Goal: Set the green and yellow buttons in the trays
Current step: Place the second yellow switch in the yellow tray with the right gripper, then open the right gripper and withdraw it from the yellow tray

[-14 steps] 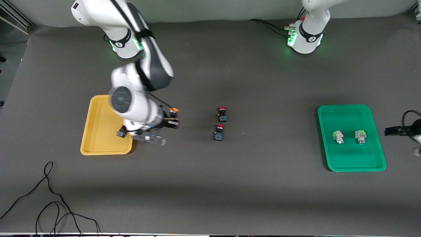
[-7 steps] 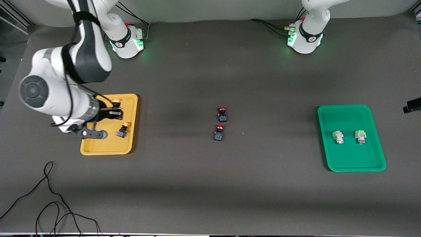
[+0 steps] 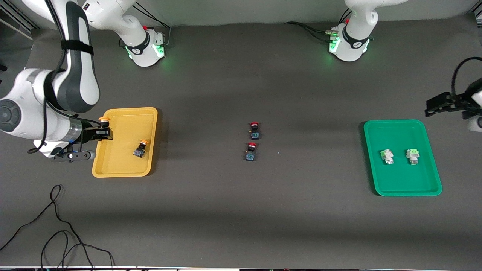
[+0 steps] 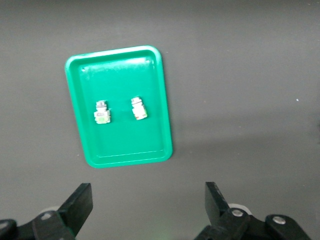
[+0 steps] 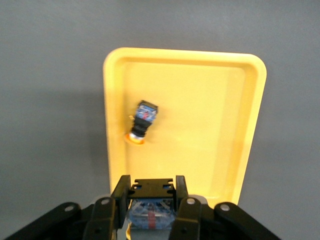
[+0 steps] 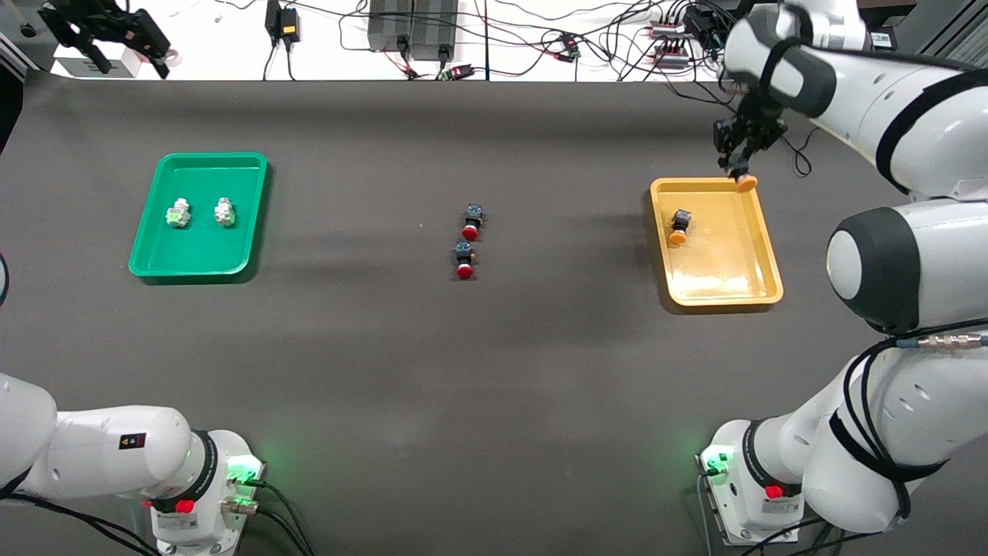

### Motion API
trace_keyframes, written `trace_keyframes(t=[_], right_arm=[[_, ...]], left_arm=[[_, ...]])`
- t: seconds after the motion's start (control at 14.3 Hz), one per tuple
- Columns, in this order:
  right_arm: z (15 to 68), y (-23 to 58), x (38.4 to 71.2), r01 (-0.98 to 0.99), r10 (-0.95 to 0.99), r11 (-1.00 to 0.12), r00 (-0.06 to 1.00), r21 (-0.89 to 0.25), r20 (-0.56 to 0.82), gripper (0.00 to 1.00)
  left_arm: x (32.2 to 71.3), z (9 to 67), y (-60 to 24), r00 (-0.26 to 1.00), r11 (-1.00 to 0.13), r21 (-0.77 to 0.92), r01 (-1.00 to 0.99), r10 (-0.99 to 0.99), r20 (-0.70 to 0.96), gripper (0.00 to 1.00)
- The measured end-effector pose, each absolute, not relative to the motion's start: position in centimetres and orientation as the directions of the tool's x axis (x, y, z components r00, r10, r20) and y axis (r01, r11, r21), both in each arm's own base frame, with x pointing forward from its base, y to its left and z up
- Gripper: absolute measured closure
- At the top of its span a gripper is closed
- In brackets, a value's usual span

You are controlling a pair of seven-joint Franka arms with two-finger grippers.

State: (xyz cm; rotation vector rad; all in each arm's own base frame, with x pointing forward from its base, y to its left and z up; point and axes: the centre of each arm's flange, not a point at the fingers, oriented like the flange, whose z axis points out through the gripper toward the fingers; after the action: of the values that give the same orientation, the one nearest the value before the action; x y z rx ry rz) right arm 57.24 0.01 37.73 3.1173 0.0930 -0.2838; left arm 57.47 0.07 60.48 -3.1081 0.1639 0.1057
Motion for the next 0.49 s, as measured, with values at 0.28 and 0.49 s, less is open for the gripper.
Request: trace_keyframes(t=[0.28, 0.49], right_arm=[[29.8, -2.5, 53.6, 0.064, 0.057, -0.996, 0.991, 0.055, -0.122, 0.60], [26.7, -3.2, 51.5, 0.062, 0.055, -0.994, 0.996, 0.094, -0.070, 0.60]], left_arm=[[57.0, 60.8, -3.3, 0.993, -0.994, -0.033, -0.102, -0.099, -0.062, 0.00], [56.4, 61.4, -4.3, 0.994, -0.995, -0.023, -0.102, -0.101, -0.052, 0.00]])
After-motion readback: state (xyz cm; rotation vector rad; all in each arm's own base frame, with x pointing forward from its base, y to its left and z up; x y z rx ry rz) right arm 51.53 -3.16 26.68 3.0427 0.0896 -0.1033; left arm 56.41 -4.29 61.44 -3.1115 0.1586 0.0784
